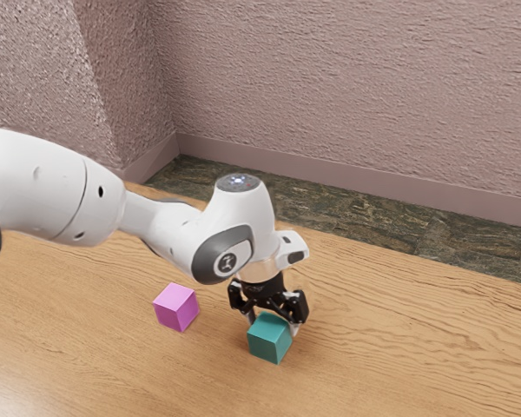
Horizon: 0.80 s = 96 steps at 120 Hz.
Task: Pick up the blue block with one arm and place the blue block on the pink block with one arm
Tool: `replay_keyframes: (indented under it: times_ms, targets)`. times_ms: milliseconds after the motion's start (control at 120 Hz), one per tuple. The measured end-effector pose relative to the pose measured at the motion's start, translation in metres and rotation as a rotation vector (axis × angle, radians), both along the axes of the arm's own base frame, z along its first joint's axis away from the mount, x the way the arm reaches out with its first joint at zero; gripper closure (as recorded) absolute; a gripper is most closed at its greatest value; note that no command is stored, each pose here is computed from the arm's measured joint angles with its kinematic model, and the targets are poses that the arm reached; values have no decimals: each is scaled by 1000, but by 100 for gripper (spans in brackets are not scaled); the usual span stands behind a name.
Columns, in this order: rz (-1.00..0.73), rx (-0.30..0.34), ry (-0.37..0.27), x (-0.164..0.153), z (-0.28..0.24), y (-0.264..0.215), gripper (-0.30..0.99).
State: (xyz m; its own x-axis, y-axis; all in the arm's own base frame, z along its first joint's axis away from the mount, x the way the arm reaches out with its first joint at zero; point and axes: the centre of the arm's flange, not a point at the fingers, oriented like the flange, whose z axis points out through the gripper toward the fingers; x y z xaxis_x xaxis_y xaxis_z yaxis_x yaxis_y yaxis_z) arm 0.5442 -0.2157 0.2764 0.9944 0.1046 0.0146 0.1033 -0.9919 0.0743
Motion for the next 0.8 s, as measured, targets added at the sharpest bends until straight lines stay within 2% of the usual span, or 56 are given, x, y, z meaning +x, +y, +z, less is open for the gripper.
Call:
replay_keyframes:
  times_ms: [283, 617, 800]
  targets:
    - [-34, 4, 0, -1, -3, 7, 4]
    - [-198, 41, -9, -4, -10, 2, 5]
    - [-231, 46, 5, -5, -18, 3, 7]
